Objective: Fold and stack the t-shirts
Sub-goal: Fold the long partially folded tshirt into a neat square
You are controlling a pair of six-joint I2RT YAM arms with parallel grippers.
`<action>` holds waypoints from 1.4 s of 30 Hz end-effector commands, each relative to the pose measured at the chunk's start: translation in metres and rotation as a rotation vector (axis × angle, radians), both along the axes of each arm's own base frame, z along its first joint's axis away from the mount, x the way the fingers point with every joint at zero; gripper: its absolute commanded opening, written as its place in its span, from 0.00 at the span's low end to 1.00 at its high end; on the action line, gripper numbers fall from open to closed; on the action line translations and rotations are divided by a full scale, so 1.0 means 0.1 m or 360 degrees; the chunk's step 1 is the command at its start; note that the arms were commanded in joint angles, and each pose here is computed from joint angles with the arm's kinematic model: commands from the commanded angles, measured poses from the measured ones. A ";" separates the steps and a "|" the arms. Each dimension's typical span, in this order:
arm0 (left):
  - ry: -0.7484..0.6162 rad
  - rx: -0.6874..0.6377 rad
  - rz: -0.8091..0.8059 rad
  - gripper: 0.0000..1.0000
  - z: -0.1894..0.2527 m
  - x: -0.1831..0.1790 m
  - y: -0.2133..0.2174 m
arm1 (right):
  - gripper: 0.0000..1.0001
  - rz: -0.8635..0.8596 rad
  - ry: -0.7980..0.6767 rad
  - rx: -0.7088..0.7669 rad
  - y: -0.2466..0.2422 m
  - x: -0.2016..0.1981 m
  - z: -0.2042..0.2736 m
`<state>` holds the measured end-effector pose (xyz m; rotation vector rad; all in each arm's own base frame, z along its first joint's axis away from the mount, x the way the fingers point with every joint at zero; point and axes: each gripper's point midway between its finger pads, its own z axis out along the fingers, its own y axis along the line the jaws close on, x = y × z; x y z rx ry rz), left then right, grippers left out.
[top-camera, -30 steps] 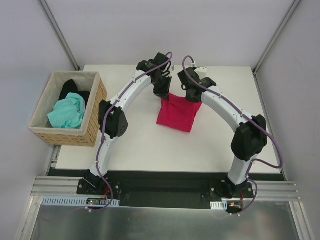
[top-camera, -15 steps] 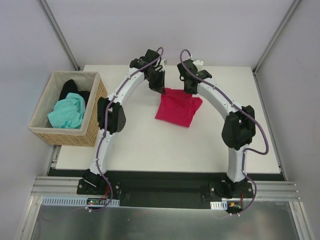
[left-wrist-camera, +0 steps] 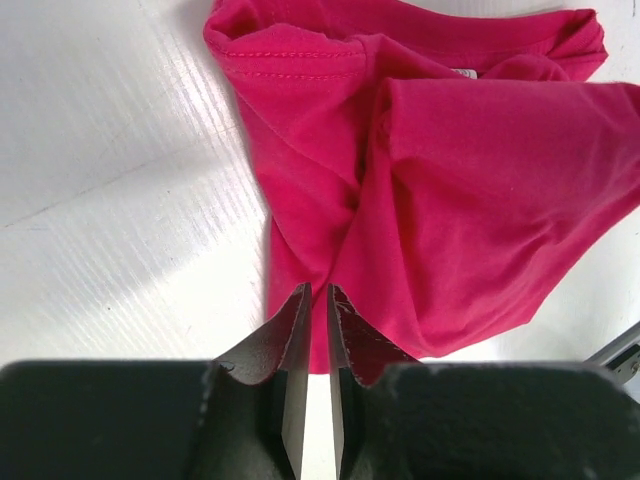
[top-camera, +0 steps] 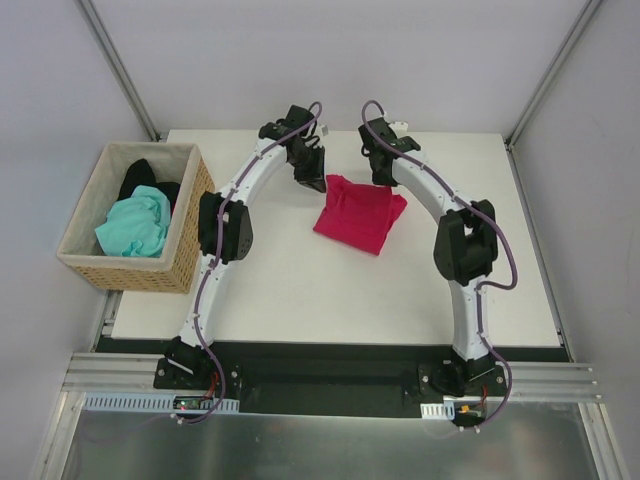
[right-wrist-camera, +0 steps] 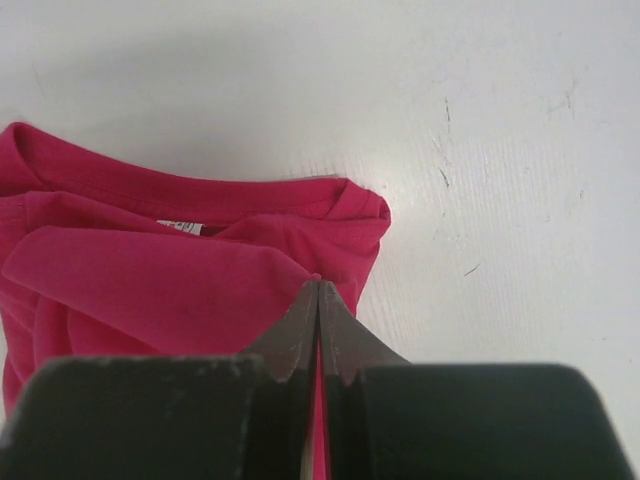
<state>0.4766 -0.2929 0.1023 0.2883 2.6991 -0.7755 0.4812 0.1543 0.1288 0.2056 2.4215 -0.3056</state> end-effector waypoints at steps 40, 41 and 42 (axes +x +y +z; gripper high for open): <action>0.0145 -0.0101 -0.0024 0.08 -0.03 -0.28 -0.14 | 0.32 -0.0008 0.0007 0.0073 -0.31 -0.52 0.49; 0.0148 -0.0107 -0.0028 0.11 -0.05 -0.28 -0.15 | 0.32 0.0000 -0.0013 0.0086 -0.29 -0.51 0.54; 0.0148 -0.0117 -0.0026 0.13 -0.03 -0.27 -0.16 | 0.32 0.0017 -0.0013 0.0103 -0.27 -0.50 0.56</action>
